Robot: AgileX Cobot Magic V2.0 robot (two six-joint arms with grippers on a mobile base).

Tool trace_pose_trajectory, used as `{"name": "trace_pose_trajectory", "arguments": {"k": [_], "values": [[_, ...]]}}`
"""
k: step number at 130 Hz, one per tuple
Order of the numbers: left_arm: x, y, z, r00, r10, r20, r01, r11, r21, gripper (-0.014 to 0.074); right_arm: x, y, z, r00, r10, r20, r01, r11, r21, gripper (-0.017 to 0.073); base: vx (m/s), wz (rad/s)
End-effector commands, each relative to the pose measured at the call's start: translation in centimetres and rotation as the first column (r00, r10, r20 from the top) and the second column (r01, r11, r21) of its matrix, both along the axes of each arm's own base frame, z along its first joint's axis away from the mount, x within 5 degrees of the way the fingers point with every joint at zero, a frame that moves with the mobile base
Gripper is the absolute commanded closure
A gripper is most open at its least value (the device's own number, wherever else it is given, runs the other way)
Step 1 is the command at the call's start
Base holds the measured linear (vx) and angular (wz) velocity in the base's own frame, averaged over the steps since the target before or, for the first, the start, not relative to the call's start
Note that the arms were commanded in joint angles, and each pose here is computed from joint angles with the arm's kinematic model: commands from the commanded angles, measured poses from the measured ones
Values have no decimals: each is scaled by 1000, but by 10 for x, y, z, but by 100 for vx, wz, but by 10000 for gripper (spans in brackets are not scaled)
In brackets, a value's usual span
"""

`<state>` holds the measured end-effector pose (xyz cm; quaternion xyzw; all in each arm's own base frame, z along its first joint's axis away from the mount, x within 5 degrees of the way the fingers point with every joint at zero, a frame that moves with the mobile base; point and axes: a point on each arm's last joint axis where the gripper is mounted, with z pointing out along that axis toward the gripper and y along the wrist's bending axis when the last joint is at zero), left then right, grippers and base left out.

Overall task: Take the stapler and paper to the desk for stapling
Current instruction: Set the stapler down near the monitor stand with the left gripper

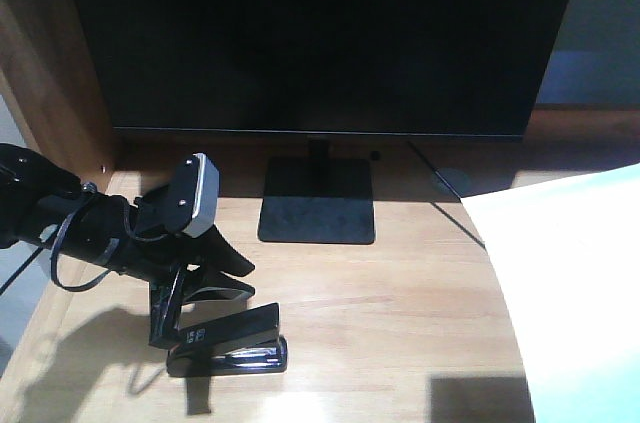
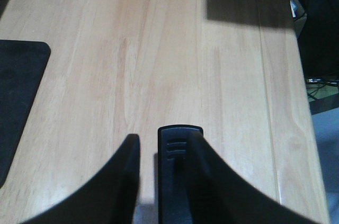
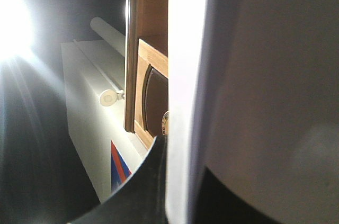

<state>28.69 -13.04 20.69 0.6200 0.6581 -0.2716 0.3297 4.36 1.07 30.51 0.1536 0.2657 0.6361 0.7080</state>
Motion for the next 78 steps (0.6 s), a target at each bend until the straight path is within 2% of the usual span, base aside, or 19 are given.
{"name": "trace_pose_trajectory", "arguments": {"k": [1,32,78], "values": [[-4,-4,23,1000,-10,21,12,997,-76,476,-3,0,10,998,-10,59,10,1000,-3,565,0,0],[-3,-6,23,1000,-4,12,5,996,-93,603,-3,0,10,998,-10,59,10,1000,-3,565,0,0],[1,-8,19,999,39,10,-38,995,-97,600,-3,0,10,998,-10,59,10,1000,-3,565,0,0]]}}
